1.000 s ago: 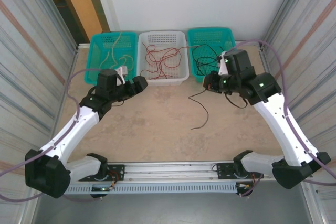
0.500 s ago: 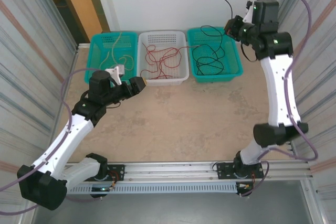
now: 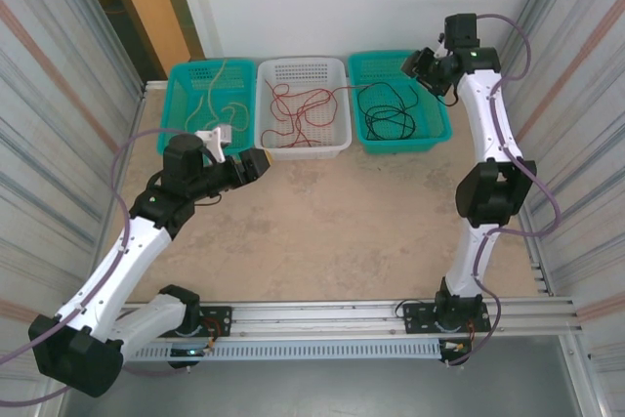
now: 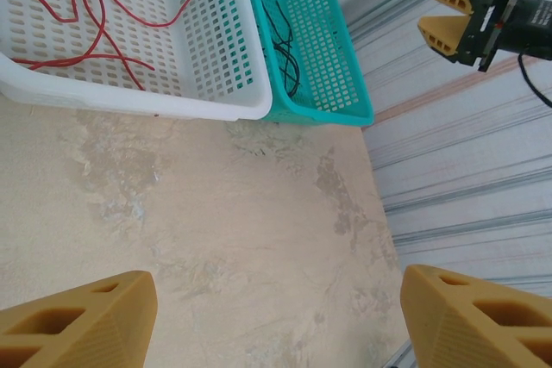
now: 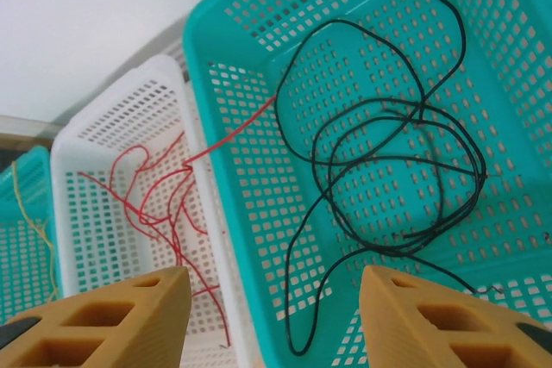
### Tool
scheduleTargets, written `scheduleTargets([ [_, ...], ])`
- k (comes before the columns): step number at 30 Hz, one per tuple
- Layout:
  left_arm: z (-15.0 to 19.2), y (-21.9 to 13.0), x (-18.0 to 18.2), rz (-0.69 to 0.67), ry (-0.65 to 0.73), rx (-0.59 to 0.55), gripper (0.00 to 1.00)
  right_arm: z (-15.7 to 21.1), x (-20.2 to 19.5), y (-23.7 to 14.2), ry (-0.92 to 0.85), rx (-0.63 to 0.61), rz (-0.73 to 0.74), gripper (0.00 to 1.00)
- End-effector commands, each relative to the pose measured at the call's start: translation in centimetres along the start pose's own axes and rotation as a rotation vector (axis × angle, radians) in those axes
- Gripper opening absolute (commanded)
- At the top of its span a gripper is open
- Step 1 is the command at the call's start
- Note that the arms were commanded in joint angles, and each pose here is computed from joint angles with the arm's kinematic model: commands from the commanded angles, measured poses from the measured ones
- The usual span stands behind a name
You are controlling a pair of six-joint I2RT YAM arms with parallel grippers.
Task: Untangle the cables
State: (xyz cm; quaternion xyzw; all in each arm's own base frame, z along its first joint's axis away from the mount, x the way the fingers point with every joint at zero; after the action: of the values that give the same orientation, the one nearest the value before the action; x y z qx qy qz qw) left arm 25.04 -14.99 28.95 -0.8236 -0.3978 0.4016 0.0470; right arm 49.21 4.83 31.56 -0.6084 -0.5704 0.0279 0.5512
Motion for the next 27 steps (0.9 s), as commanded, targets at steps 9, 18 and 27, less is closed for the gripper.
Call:
scheduleTargets([
  [9, -2.7, -1.7, -1.8, -0.021, 0.186, -0.049, 0.8, 6.7, 0.2, -11.5, -0.19, -0.141, -0.052, 0.71],
  [18, -5.5, -3.1, 0.1, -0.285, 0.369, -0.177, 0.93, 16.8, -5.6, -17.8, -0.334, -0.28, -0.153, 1.0],
  [27, -3.5, -2.0, 10.2, -0.808, 0.487, -0.375, 0.99, 19.9, -18.9, -15.7, -0.001, -0.67, 0.014, 0.99],
])
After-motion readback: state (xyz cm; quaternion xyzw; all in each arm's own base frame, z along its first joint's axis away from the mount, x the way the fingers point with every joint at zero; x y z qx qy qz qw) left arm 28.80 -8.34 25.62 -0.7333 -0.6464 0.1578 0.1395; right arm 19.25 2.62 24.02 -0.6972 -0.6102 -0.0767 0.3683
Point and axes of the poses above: each hand's point on the last joint's axis, 136 mm out from that joint toward the fingers, its own y axis out along the fingers, its own x axis along the line the jaws close on, z = x × y, the point moved 5 cm from there along -y, back along the fingers, and after that the axes turned 9 degrees about y, right-handed, at the moved point
